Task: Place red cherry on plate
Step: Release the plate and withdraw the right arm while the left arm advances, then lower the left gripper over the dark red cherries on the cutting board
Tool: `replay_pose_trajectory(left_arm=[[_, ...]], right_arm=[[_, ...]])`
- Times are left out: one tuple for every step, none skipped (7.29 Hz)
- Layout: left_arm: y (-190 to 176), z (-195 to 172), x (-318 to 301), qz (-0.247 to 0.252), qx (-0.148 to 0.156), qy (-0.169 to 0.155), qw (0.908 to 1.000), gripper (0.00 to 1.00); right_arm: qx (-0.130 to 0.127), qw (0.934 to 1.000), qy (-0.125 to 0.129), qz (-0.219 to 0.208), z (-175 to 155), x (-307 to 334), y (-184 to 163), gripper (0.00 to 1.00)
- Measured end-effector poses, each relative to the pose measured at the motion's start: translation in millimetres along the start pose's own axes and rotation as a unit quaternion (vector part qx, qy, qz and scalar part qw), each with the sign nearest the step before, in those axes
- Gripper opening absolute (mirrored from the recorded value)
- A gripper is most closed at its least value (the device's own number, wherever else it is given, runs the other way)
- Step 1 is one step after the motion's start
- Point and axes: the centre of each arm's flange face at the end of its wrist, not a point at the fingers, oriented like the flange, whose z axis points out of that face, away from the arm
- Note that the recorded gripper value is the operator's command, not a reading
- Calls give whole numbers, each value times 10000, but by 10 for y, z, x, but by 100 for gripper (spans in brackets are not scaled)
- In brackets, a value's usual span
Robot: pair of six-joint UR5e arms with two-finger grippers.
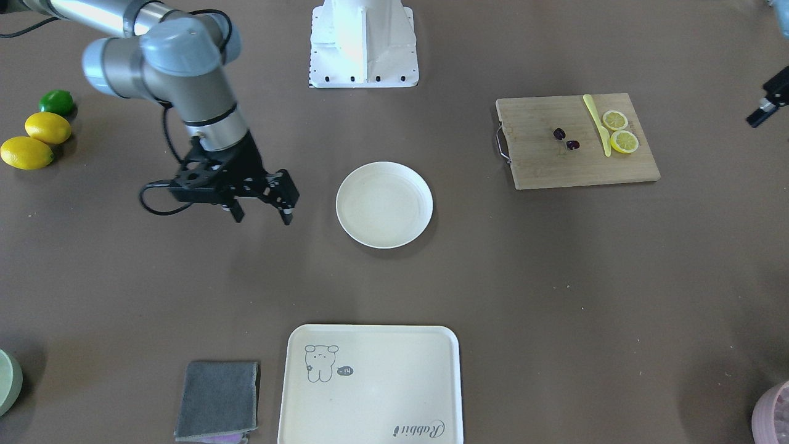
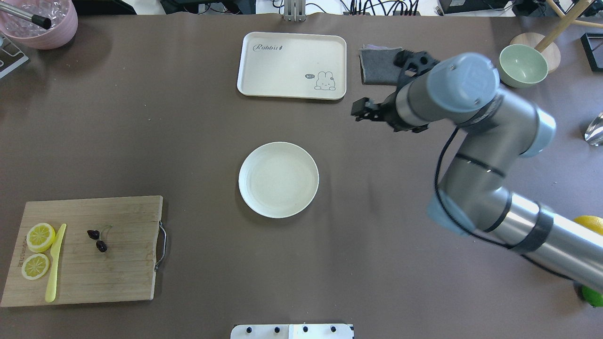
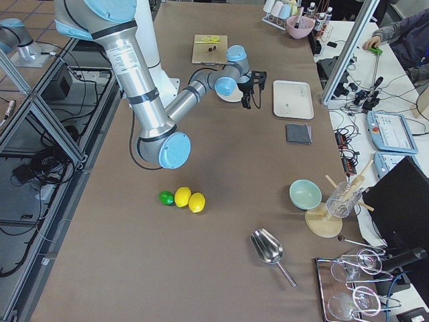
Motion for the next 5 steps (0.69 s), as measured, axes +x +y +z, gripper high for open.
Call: replay_pose_trajectory(left_arm=[[147,333,347,-114,-69,-11,9999,98],[323,653,579,-87,-107,-154,9998,98],[522,966,740,50,-152,-351,9993,97],[750,1254,850,229,-218,-562,9979,97],[962,1474,893,379,-279,-769,9959,91]], right_arm=[[-95,9997,74,-232,-287,549,-419,100],[-167,9987,146,-461,-535,1134,-741,100],[-234,9970,210,-704,-762,1740,-967,100],[-287,9948,261,-947,-955,2291,-1096,100],[-316,9925,317,-1134,-1097,2733,-1147,100]])
